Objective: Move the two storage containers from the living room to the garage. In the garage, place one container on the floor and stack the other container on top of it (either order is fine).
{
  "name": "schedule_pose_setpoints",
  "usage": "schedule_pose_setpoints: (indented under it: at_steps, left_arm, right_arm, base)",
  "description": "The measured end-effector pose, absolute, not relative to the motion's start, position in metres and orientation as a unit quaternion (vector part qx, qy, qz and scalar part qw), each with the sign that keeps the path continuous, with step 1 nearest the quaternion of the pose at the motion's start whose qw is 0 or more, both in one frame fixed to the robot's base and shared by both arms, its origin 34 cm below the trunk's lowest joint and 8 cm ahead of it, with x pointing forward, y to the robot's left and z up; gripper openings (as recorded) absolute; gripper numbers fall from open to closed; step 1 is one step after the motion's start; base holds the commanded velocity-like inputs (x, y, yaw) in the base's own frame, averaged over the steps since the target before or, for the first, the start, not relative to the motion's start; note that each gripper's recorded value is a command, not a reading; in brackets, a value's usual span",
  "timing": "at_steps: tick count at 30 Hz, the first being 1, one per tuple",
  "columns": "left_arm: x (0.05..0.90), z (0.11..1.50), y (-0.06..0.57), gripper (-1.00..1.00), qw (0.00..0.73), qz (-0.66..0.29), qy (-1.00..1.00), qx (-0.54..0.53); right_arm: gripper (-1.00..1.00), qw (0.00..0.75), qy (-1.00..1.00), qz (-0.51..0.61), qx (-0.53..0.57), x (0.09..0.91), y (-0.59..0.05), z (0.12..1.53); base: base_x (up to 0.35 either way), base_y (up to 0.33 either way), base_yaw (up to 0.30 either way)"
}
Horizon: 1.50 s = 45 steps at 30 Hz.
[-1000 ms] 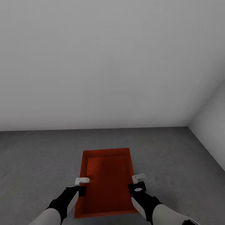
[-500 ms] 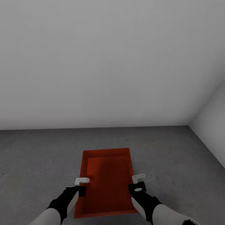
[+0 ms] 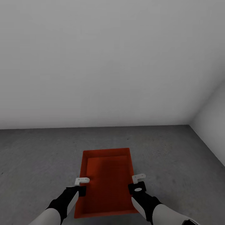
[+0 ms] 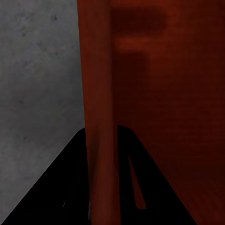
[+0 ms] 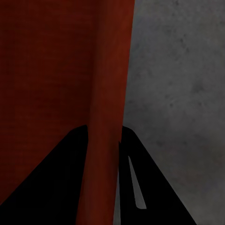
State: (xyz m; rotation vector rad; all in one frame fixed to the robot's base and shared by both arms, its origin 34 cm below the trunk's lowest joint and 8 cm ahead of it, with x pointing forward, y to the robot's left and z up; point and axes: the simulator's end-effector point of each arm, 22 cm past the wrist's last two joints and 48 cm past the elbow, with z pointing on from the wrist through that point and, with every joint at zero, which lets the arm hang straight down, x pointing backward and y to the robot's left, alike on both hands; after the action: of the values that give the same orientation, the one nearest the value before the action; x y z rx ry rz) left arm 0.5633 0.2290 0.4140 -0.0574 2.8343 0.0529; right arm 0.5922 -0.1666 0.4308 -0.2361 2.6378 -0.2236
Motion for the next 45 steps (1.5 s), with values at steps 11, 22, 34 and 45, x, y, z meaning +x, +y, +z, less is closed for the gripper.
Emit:
schedule_pose_setpoints:
  at_steps: [11,22,34,45]
  left_arm:
    - [0.561,0.393,0.229,-1.0,0.153,0.018,0.988,-0.02]
    - [0.558,0.371,0.229,-1.0,0.153,0.018,0.988,-0.02]
    - [0.554,0.347,0.229,-1.0,0.153,0.018,0.988,-0.02]
    - [0.549,0.333,0.229,-1.0,0.149,0.019,0.988,-0.02]
  right_arm:
    - [-1.0,0.24,0.964,-0.082,-0.086,0.59,-0.167,0.41]
    - [-1.0,0.24,0.963,-0.082,-0.086,0.587,-0.167,0.388]
    - [-1.0,0.24,0.963,-0.082,-0.086,0.583,-0.167,0.364]
    - [-1.0,0.236,0.964,-0.081,-0.087,0.579,-0.167,0.35]
  base:
    - [0.0,0.0,0.0]
    - [0.0,0.0,0.0]
    - [0.0,0.0,0.0]
    - [0.0,0.0,0.0]
